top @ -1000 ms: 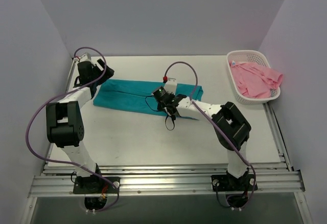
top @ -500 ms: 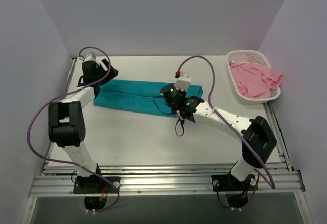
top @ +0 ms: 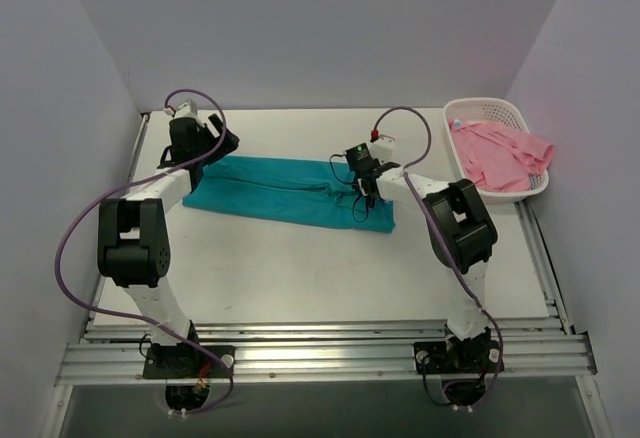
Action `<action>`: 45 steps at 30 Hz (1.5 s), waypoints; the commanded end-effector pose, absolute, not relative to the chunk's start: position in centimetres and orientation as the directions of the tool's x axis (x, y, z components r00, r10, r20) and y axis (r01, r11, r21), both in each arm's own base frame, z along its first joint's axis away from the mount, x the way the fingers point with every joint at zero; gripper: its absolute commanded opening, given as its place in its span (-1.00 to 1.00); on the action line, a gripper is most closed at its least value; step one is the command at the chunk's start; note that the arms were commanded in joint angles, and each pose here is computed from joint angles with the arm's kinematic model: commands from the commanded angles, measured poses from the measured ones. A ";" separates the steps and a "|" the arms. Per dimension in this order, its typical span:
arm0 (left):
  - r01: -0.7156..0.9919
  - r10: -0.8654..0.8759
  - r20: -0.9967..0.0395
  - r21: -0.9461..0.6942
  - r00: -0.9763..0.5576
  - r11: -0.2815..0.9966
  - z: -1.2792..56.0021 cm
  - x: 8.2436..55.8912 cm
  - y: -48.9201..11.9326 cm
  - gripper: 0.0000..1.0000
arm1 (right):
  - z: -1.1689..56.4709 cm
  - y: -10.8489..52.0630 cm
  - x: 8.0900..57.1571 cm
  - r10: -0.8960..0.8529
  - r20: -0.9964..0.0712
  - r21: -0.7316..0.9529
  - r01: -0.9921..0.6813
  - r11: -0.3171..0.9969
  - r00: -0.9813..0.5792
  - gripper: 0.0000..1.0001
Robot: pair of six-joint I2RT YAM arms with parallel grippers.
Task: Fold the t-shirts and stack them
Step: Fold the tshirt
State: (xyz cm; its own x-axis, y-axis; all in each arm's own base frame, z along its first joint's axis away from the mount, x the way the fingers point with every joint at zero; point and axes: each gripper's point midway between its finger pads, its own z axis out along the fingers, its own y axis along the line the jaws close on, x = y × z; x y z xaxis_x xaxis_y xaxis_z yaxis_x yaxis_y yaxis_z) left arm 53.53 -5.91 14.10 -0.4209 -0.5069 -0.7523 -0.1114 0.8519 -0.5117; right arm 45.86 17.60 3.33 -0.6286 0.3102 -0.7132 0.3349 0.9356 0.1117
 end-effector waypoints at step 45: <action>-0.082 -0.495 -0.791 -0.502 -0.359 0.861 16.5 54.6 -5.3 0.76 | 10.4 17.6 41.1 0.307 -0.773 0.161 0.297 0.941 -0.555 0.39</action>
